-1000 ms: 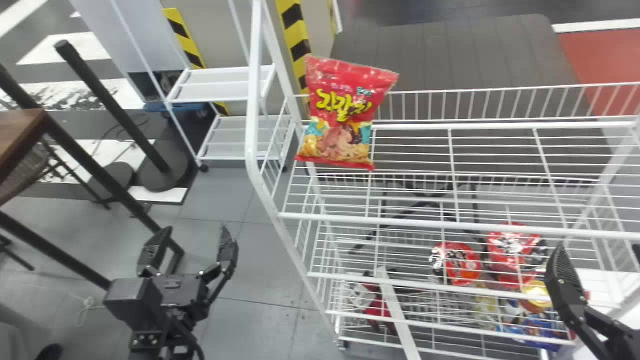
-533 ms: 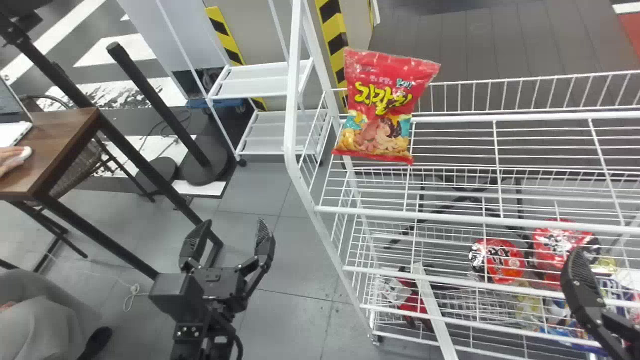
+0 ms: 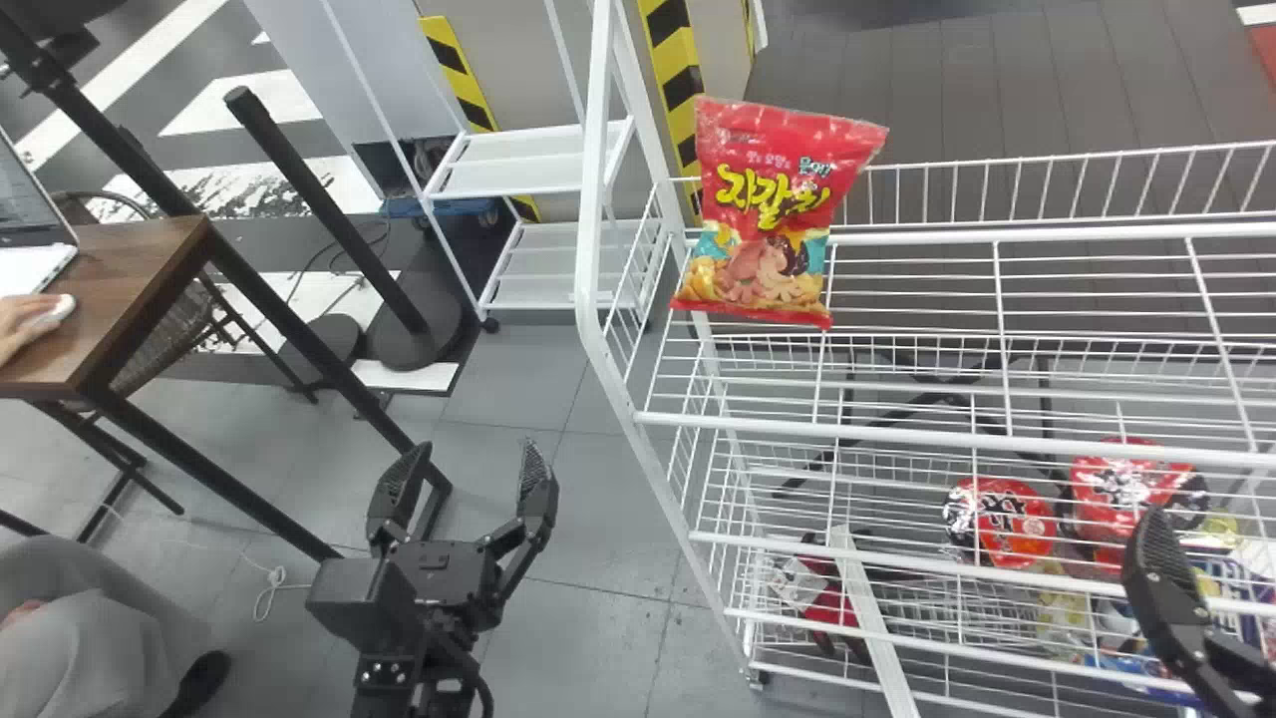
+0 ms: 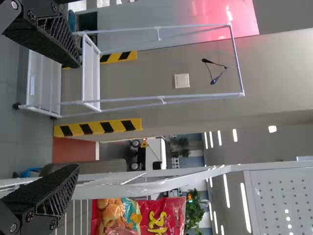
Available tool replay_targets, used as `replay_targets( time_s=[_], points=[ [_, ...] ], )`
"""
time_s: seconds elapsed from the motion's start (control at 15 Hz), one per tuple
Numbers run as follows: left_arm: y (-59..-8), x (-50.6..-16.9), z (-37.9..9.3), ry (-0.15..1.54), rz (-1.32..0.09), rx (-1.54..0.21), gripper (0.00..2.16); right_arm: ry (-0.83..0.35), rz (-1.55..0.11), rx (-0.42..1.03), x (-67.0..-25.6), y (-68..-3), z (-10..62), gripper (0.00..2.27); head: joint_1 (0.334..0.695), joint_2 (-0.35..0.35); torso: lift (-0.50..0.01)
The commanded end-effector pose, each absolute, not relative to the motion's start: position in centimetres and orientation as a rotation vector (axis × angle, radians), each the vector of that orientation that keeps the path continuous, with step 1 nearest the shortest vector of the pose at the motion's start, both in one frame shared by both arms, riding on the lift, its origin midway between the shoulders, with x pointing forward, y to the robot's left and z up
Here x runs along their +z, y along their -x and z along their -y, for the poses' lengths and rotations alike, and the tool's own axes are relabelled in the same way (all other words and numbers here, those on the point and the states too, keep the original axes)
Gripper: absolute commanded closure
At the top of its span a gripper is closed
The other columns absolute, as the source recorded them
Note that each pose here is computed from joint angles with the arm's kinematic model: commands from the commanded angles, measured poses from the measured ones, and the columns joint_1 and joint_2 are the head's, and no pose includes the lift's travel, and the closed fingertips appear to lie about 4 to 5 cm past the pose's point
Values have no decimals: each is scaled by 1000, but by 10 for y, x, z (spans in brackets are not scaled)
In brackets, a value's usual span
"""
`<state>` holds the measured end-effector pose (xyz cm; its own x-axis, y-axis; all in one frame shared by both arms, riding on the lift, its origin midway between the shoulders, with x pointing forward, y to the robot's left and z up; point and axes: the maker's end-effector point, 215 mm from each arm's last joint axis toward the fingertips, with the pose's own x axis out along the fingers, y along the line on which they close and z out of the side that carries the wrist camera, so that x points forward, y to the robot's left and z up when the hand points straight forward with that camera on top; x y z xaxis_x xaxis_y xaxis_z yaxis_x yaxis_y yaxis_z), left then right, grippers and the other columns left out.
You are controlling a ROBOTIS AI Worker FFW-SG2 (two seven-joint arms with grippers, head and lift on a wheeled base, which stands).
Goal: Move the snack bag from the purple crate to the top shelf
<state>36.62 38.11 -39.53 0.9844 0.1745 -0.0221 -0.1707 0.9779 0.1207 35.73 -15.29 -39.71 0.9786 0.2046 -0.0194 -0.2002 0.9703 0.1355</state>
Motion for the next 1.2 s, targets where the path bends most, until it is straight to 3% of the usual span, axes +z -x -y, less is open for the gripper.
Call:
replay_targets(
  time_s=[0.0, 1.13],
  points=[
    [-366, -396, -380, -118, -34, 171, 90, -132, -35, 205, -397, -356, 152, 113, 695, 350, 0],
    [-363, -402, -372, -111, -47, 157, 90, -131, -43, 200, -401, -352, 154, 113, 695, 340, 0]
  ],
)
